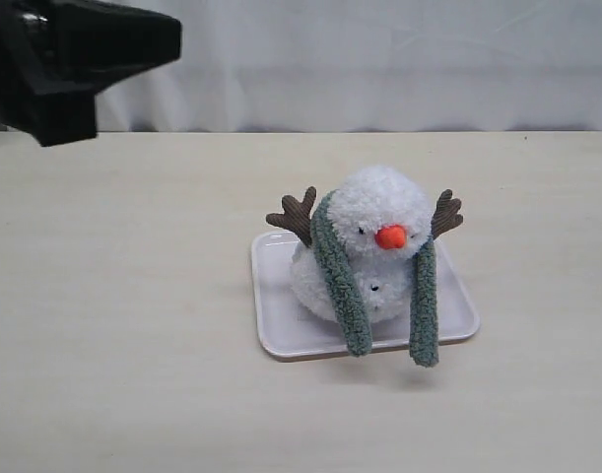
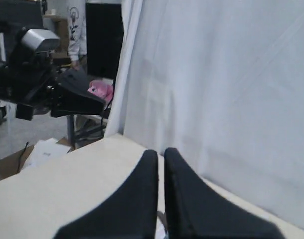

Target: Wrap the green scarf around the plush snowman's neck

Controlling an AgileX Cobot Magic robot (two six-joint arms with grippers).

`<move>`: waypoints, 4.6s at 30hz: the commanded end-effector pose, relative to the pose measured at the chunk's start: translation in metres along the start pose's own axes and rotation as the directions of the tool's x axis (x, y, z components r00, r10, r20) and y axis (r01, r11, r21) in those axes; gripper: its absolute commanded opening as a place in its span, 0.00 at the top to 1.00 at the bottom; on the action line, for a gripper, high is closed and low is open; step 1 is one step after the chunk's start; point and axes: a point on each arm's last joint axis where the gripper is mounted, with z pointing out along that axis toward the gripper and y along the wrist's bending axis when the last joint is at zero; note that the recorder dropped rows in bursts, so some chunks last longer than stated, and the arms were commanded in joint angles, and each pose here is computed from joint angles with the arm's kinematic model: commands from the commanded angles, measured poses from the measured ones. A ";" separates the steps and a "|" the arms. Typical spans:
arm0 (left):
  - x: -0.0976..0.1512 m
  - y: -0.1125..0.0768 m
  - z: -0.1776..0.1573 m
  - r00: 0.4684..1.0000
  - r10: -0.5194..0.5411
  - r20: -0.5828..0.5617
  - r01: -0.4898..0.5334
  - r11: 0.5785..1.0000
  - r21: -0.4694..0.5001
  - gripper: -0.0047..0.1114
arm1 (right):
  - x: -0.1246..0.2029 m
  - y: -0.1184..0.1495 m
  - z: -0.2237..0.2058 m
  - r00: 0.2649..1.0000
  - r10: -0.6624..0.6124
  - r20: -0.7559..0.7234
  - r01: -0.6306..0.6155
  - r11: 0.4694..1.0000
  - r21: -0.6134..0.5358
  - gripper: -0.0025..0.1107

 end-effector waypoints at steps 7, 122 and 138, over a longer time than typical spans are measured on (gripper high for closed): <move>-0.007 -0.021 -0.059 0.985 0.056 0.166 -0.041 0.995 -0.091 0.96 | 0.019 0.015 -0.040 0.973 -0.060 0.223 0.028 0.989 0.147 0.94; 0.214 -0.008 -0.142 0.996 -0.086 -0.035 0.031 0.662 -0.748 0.96 | 0.025 0.016 -0.045 0.960 -0.067 0.271 0.018 0.984 0.180 0.94; 0.214 -0.008 -0.142 0.996 -0.082 -0.040 0.024 0.662 -0.750 0.96 | 0.025 0.016 -0.045 0.960 -0.067 0.271 0.018 0.984 0.180 0.94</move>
